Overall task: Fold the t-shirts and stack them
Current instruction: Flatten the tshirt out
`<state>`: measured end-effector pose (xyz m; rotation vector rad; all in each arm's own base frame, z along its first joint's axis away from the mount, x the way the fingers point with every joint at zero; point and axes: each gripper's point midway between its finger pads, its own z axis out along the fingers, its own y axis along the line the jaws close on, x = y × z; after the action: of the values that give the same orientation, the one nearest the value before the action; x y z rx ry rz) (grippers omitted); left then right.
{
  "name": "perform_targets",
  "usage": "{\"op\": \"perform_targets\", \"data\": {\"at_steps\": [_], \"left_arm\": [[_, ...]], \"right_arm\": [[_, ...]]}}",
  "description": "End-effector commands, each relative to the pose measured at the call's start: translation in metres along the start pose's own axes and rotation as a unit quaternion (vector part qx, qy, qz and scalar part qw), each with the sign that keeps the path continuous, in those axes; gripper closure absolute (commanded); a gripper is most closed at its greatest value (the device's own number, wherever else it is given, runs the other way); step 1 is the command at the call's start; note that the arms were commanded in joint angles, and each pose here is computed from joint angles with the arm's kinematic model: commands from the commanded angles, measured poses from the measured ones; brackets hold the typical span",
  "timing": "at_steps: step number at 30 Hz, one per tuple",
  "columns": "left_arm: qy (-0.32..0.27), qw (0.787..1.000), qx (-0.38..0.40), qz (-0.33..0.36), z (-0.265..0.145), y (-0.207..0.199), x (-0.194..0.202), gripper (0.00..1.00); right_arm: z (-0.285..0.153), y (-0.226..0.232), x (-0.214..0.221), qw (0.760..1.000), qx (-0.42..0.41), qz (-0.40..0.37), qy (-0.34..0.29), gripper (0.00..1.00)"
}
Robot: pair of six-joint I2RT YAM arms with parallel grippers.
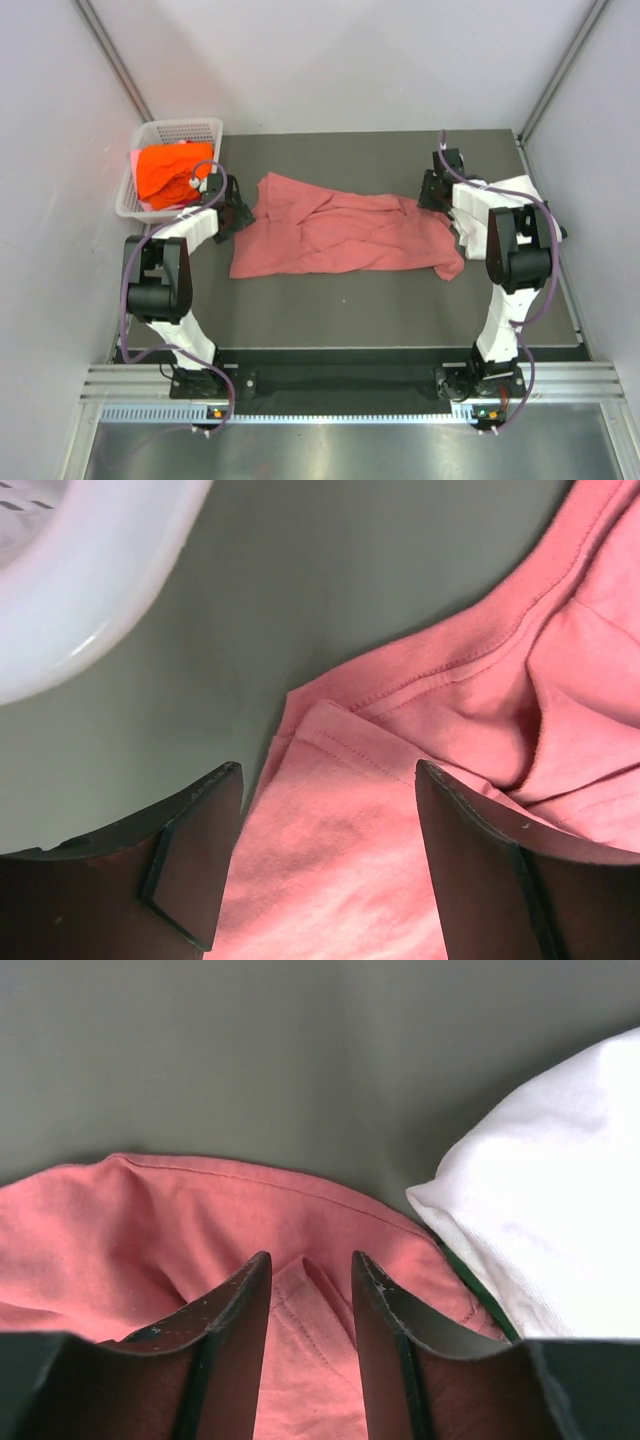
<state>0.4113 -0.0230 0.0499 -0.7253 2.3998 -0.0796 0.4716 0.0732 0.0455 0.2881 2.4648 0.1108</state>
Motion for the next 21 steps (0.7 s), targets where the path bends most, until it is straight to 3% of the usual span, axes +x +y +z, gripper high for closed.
{"op": "perform_targets", "data": {"at_steps": [1,5,9,21], "left_arm": [[-0.033,0.999,-0.006,0.0,-0.011,0.0,-0.022,0.25],[-0.036,0.999,-0.008,0.002,-0.013,0.002,-0.022,0.25],[-0.038,0.999,-0.016,0.003,-0.011,0.006,-0.021,0.25],[-0.017,1.0,0.004,0.007,0.004,-0.003,-0.013,0.3]], "right_arm": [[-0.003,0.011,-0.003,1.0,-0.016,-0.01,-0.005,0.62],[-0.001,0.02,0.01,0.999,-0.032,-0.021,0.017,0.69],[-0.007,0.023,0.015,0.999,-0.037,-0.027,0.018,0.99],[-0.081,0.012,-0.019,0.996,-0.03,0.002,-0.085,1.0]]}}
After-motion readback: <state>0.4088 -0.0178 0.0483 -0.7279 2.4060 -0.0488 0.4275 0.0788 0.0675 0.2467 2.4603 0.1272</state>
